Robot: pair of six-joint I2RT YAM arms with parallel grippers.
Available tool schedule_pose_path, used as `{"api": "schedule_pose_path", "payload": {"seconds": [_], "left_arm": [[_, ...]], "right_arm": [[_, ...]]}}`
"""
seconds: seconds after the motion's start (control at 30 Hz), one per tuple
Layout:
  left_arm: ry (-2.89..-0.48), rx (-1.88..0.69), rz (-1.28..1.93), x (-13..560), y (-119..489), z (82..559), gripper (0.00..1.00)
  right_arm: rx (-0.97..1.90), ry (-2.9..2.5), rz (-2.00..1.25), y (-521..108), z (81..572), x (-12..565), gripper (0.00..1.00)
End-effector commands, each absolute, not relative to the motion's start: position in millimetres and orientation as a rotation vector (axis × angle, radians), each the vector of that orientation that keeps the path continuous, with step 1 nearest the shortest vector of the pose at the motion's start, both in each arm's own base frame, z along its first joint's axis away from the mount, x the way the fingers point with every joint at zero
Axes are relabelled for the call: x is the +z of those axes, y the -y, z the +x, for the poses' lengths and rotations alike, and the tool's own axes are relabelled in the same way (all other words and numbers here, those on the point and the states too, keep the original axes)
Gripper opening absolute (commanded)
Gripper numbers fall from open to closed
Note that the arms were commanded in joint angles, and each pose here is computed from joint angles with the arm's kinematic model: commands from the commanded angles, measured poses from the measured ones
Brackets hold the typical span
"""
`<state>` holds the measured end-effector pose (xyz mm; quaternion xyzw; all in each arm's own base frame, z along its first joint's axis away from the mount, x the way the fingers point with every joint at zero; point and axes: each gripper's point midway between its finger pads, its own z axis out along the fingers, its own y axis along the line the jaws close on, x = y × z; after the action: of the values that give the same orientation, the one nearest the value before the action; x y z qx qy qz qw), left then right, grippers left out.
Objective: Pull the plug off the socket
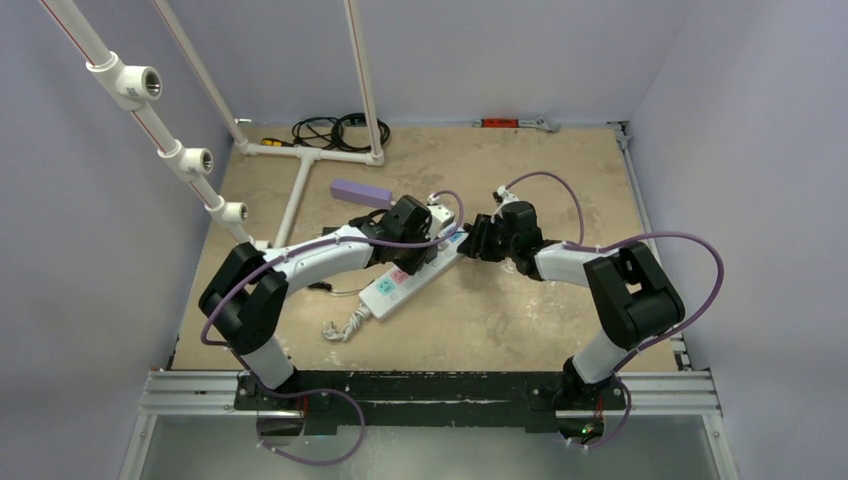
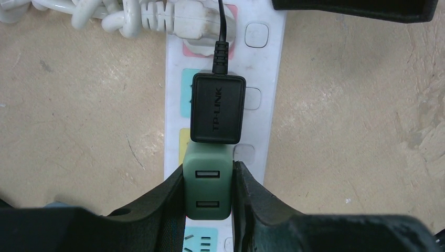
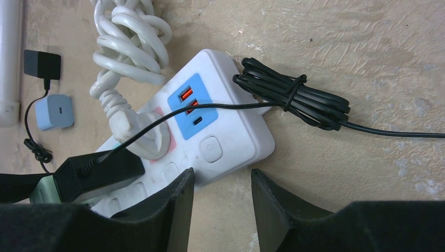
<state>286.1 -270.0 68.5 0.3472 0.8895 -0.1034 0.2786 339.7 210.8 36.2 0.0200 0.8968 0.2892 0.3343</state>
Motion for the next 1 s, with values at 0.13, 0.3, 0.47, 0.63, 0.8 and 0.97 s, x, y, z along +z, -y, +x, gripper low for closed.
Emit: {"api": "schedule_pose_path", "payload": {"seconds": [0.13,0.3,0.47,0.63,0.8,0.97], "left_arm": [[-2.363,-0.327,0.901,92.6,263.4,289.3,0.00],[-2.368,-0.373,0.883,97.2,260.9,291.1,0.00],[-2.384,-0.390,0.888,95.4,259.4,290.4,0.00],[-2.373,-0.391,0.892,101.0,257.3,292.0,0.00],[-2.278,-0.444,0.773,141.5,235.8,311.4,0.00],[-2.232,-0.224,0.548,165.9,173.3,339.6,0.00]], "right_arm": [[0.601,-2.460,0.069,-187.7,328.0,2.0,0.45],[0.601,-2.461,0.070,-187.6,328.0,1.6,0.45],[0.603,-2.461,0.069,-187.8,328.3,1.9,0.45],[0.601,-2.463,0.071,-187.3,328.2,1.5,0.45],[0.602,-2.460,0.071,-187.6,328.5,2.1,0.45],[0.602,-2.462,0.066,-187.9,328.1,1.9,0.45]]}}
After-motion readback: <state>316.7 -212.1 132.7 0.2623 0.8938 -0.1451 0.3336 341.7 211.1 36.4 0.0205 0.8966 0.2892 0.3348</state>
